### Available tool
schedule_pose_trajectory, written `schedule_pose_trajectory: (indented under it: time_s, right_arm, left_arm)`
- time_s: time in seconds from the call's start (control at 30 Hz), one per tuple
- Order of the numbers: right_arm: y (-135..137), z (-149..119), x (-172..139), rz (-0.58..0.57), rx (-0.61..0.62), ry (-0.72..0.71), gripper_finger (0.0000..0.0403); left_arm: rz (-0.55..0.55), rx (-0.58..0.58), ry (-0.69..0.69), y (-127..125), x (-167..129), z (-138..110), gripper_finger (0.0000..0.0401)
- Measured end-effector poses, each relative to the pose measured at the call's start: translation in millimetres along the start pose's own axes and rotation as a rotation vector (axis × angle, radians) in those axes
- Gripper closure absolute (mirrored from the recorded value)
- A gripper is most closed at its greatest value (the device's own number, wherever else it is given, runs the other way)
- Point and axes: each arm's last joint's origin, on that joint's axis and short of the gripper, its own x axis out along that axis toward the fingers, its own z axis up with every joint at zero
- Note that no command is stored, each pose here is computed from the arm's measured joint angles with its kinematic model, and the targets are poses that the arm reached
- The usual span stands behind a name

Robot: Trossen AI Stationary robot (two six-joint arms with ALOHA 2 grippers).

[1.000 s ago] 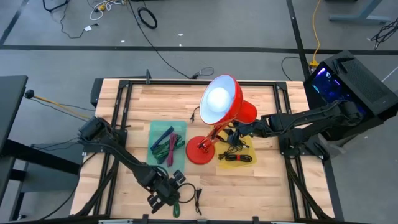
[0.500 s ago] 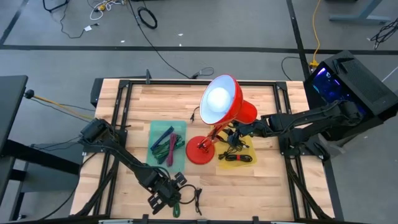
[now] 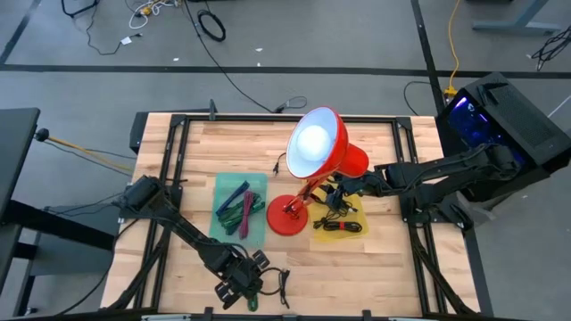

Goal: Pick & Place USB Port
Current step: Put the green patterned charger cable into the blue bin

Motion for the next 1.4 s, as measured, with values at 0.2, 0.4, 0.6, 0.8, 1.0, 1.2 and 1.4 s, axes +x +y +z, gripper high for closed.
schedule_pose_trajectory:
  time_s: [0.2, 0.4, 0.6, 0.8, 1.0, 1.2, 1.4]
  right_arm:
    - [0.3, 0.5, 0.0, 0.004, 0.003, -0.005, 0.0156]
    - [0.3, 0.5, 0.0, 0.003, 0.002, -0.005, 0.0156]
    - [0.2, 0.6, 0.0, 0.002, -0.011, -0.005, 0.0156]
    - [0.3, 0.6, 0.1, 0.003, -0.016, -0.006, 0.0156]
    - [0.5, 1.1, 0.1, 0.004, -0.017, -0.011, 0.0156]
    - [0.6, 1.0, 0.1, 0.004, -0.017, -0.011, 0.0156]
    - [0.3, 0.5, 0.2, 0.003, -0.02, -0.005, 0.0156]
  left_arm:
    - [0.015, 0.006, 0.016, 0.6, 6.1, -0.7, 0.0223]
    - [-0.04, -0.013, 0.012, 2.7, 7.4, -2.4, 0.0318]
    - [-0.117, -0.101, -0.031, 4.7, 6.9, -0.2, 0.038]
    - [-0.097, -0.202, -0.078, 8.5, -0.3, 12.4, 0.0382]
    - [-0.011, -0.231, -0.095, 22.6, -25.9, 33.5, 0.0382]
    - [0.077, -0.273, 0.054, 40.1, -41.6, 29.2, 0.0383]
    - [0.111, -0.303, 0.109, 60.2, -52.9, 12.9, 0.0383]
